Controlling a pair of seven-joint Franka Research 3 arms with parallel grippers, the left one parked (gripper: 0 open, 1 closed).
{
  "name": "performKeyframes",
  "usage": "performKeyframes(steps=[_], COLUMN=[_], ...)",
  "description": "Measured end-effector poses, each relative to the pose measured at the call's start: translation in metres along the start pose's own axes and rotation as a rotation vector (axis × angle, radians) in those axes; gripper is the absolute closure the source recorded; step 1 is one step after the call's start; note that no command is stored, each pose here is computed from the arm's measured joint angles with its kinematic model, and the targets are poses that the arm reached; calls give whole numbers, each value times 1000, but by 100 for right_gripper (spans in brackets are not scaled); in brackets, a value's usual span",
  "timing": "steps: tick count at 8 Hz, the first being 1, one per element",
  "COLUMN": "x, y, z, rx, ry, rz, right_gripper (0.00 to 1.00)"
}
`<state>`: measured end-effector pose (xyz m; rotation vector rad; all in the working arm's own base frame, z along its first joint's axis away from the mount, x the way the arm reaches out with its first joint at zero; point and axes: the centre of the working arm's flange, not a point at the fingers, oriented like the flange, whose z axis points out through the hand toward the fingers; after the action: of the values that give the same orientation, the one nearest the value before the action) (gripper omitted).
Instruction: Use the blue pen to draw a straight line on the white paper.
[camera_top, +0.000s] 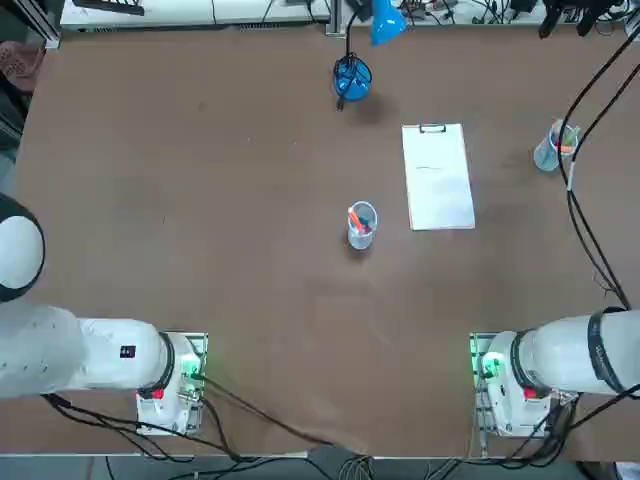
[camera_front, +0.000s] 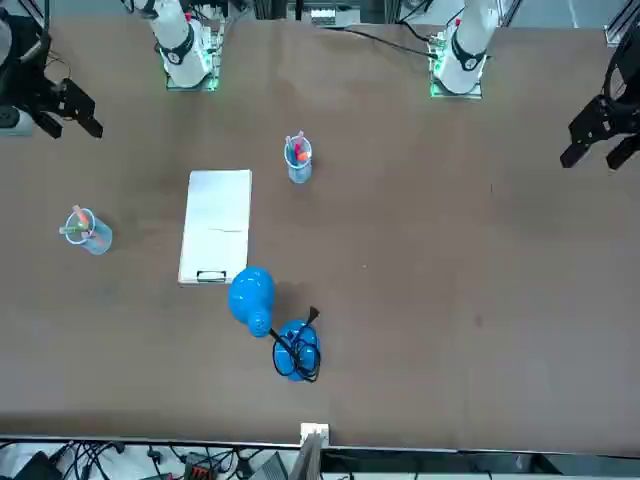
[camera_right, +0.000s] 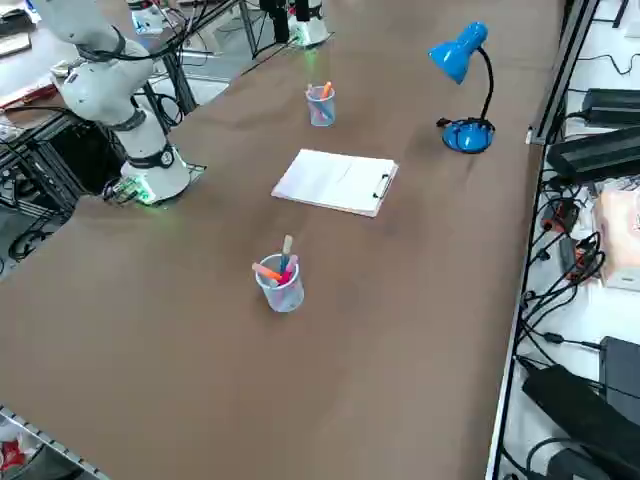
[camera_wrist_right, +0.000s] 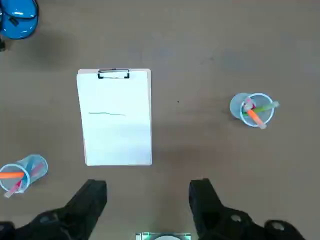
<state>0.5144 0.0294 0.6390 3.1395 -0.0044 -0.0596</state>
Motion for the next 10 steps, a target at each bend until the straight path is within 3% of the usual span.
performKeyframes(steps=[4,7,10], x=[1,9,31], y=[1,15,90], z=[-2,16,75], rx=[0,-73,-104], ry=[5,-22,-17], rz=[2,25,157], right_gripper=[0,0,0])
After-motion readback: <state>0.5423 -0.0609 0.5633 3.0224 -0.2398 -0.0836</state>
